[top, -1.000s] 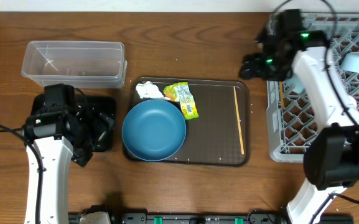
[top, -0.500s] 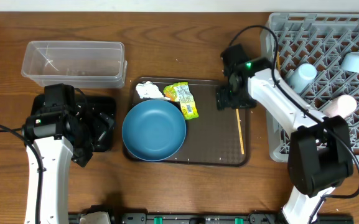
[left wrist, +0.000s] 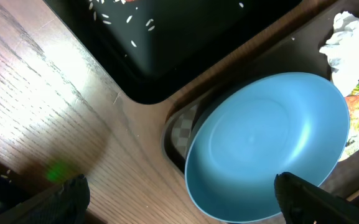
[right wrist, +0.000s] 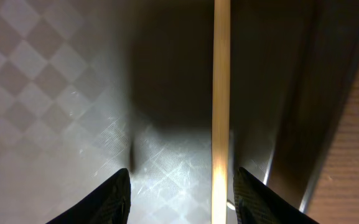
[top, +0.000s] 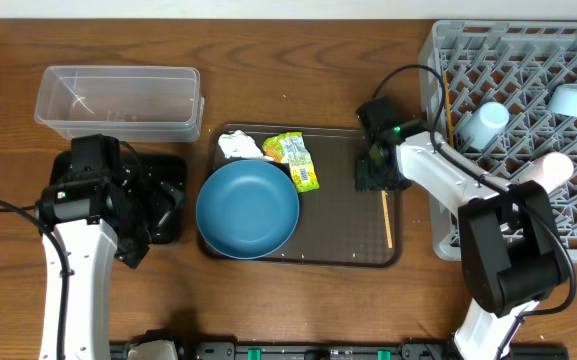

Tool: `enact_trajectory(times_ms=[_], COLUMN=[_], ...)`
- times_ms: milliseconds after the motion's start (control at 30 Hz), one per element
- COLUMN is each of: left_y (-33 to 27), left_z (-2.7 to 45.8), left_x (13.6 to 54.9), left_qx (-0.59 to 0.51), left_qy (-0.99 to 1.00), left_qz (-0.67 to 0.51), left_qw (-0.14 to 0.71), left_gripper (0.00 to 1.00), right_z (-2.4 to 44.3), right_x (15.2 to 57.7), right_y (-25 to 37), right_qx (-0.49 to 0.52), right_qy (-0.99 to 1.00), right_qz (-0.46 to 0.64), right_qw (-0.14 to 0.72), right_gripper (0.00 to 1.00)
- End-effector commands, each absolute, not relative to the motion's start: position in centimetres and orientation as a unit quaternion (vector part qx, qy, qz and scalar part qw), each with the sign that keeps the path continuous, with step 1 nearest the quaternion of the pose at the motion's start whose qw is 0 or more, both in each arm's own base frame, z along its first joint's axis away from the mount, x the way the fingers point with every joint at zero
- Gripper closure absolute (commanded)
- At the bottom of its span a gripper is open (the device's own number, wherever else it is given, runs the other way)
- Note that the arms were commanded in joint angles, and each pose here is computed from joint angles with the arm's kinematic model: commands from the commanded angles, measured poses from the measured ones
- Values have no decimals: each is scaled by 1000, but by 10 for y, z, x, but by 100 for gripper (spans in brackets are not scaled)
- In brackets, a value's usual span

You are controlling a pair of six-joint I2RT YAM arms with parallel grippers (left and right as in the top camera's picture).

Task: Sort waste into correct bins and load items into the dishwasher rack
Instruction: 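Grasp the remaining wooden chopstick on the brown tray with the right gripper, then carry the chopstick right and release it into the dish rack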

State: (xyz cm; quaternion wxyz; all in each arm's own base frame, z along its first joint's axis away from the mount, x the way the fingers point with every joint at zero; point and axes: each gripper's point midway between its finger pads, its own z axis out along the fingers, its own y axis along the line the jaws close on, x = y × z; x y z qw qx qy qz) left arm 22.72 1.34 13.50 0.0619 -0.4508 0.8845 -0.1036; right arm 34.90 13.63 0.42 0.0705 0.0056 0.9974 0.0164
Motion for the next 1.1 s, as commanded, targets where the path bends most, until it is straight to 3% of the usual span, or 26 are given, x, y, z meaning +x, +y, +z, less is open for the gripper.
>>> enact_trajectory(times_ms=[0,133,267,333,567,767,967,1067], left_y=[16,16,16,16,16,16,16,16], left_z=[139,139,139,139,139,139,139,139], left_x=[230,230,230,230,230,230,230,230], left_qx=[-448,-448,-448,-448,-448,-448,-448,-448], left_qy=[886,886,886,886,886,886,886,886], left_qz=[-99,-99,-99,-99,-99,-99,-99,-99], left_qw=[70,70,70,70,70,70,70,70], left_gripper=[2,2,2,2,2,2,2,2], right_z=[0,-5,-4,-2,35,108,173,184], right_x=[345,343,344,347,370,406,444,459], right_y=[135,134,135,138,143,134,89,57], right_qx=[12,12,12,11,7,-6,-10,23], right_qy=[997,997,996,996,994,985,971,964], right_qz=[14,14,16,23,37,49,35,28], right_qw=[80,80,83,84,107,166,238,262], right_gripper=[47,56,89,99,99,99,99,99])
